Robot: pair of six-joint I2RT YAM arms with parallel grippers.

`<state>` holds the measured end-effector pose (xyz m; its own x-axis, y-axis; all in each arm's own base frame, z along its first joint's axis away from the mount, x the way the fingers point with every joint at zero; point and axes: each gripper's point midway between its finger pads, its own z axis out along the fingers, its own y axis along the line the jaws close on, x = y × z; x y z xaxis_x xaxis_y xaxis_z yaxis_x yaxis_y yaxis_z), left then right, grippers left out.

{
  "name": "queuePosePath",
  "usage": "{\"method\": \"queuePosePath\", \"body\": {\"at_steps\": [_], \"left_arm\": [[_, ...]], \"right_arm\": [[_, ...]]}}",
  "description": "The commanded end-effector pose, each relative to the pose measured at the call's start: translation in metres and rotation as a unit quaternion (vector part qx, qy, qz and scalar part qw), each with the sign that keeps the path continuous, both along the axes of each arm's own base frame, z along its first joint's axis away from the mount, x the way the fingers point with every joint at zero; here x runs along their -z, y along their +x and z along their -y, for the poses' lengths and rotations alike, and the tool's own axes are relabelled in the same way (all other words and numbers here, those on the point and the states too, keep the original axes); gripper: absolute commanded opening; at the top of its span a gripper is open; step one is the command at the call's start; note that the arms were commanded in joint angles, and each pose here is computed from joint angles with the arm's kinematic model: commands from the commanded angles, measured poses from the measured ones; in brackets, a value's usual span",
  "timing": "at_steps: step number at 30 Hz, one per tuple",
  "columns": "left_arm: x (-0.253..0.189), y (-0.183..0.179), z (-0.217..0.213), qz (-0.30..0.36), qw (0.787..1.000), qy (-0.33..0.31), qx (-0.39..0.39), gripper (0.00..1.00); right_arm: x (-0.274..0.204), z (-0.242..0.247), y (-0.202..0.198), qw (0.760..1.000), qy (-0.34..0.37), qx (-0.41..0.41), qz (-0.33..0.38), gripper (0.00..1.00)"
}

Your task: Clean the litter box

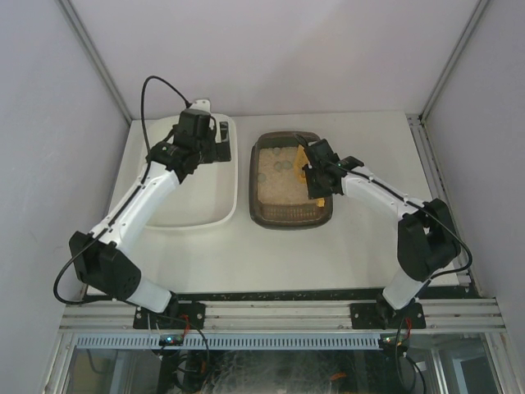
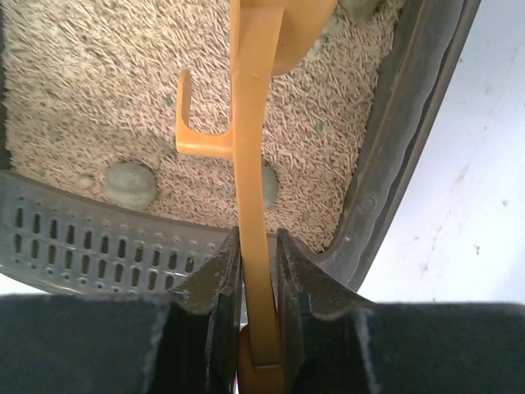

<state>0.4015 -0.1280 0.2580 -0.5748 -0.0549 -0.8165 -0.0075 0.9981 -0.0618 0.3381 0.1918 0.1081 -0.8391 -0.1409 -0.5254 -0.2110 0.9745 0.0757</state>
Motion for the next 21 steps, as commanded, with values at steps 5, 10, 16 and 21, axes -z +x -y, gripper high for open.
{"method": "queuePosePath", "body": {"at_steps": [5, 10, 16, 21], "left_arm": [[0.004, -0.011, 0.050, 0.023, 0.999, -0.038, 0.027, 1.00], [0.020, 0.005, 0.073, 0.013, 0.995, -0.096, 0.005, 1.00], [0.021, 0.015, 0.081, 0.034, 0.991, -0.130, 0.001, 1.00], [0.023, 0.013, 0.086, 0.029, 0.988, -0.152, 0.004, 1.00]], "right_arm": [[-0.002, -0.017, -0.002, 0.999, 0.030, -0.044, -0.014, 0.00], [-0.006, -0.028, -0.011, 0.996, 0.053, -0.069, -0.031, 0.00], [0.004, -0.039, -0.019, 0.992, 0.063, -0.091, -0.055, 0.00], [0.010, -0.050, -0.016, 0.991, 0.064, -0.102, -0.066, 0.00]]}}
